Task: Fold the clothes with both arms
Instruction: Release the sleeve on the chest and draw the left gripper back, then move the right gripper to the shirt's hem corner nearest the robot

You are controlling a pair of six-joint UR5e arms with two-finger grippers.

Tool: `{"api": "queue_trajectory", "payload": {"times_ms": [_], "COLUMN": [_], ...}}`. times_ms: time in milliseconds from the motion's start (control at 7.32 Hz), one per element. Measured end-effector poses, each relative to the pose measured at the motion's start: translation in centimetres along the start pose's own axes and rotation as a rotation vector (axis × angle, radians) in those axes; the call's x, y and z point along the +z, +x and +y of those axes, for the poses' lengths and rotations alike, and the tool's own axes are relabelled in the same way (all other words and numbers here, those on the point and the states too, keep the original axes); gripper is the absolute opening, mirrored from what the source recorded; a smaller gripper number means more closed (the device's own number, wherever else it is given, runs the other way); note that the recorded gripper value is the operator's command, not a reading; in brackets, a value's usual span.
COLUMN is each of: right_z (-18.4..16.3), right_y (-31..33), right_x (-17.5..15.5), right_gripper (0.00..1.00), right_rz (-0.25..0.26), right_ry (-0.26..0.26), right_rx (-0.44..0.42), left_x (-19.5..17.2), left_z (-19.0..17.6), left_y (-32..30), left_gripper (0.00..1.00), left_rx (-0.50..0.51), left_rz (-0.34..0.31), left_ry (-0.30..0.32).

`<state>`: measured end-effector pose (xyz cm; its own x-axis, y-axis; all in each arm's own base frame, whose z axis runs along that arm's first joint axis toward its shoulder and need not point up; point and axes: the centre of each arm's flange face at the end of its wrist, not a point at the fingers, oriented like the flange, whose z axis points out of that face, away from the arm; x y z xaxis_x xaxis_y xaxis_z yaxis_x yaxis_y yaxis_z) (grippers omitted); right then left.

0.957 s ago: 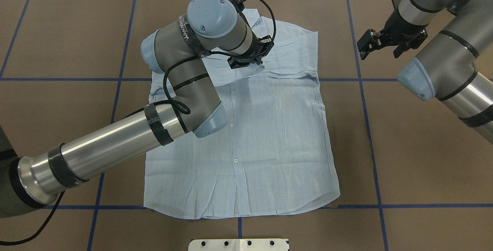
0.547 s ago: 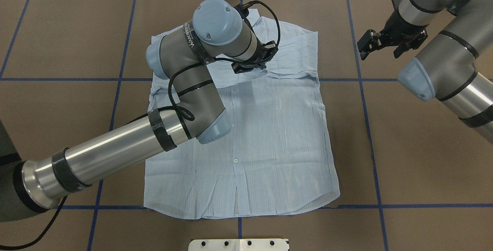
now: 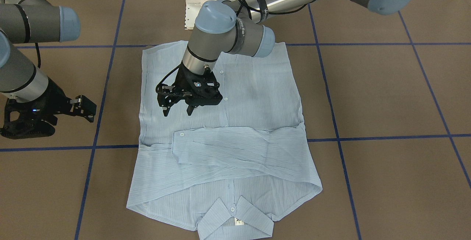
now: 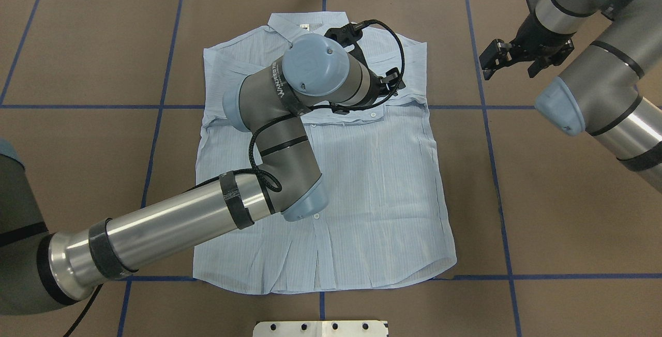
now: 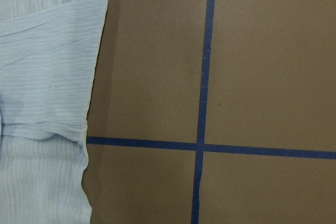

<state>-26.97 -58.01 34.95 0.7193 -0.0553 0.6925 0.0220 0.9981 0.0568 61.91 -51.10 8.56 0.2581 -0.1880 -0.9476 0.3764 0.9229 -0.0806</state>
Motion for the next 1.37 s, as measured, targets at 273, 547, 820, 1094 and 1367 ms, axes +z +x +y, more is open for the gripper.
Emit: {"api": "queue_trajectory", "payload": {"times_ms": [273,547,820,1094,1367], "right_z": [1.1,4.8,10.6,16.4,22.0], "right_y": [0.0,-2.0,-5.4,-7.7,-9.1], "right_x": [-0.5,-0.1,1.7,5.3,9.6], "right_gripper": [1.0,1.0,1.0,1.0,1.0], "right_rz": [-0.007,-0.025,-0.061,-0.113,-0.086], "right_ry": [0.012,0.012,0.019,0.016,0.009], "right_rx": [0.001,0.013,0.037,0.039,0.018], "left_x": [-0.2,-4.7,-11.8,-17.3,-20.5], "left_z": [-1.6,-2.6,-2.2,-1.1,-0.2], "left_y": [-4.7,-11.4,-15.2,-18.2,-20.6], "left_gripper": [1.0,1.0,1.0,1.0,1.0], "left_rx": [0.038,0.091,0.146,0.18,0.184], "left_rz": [-0.026,-0.052,-0.108,-0.157,-0.167], "left_ry": [0.018,0.011,-0.014,-0.026,-0.028]}}
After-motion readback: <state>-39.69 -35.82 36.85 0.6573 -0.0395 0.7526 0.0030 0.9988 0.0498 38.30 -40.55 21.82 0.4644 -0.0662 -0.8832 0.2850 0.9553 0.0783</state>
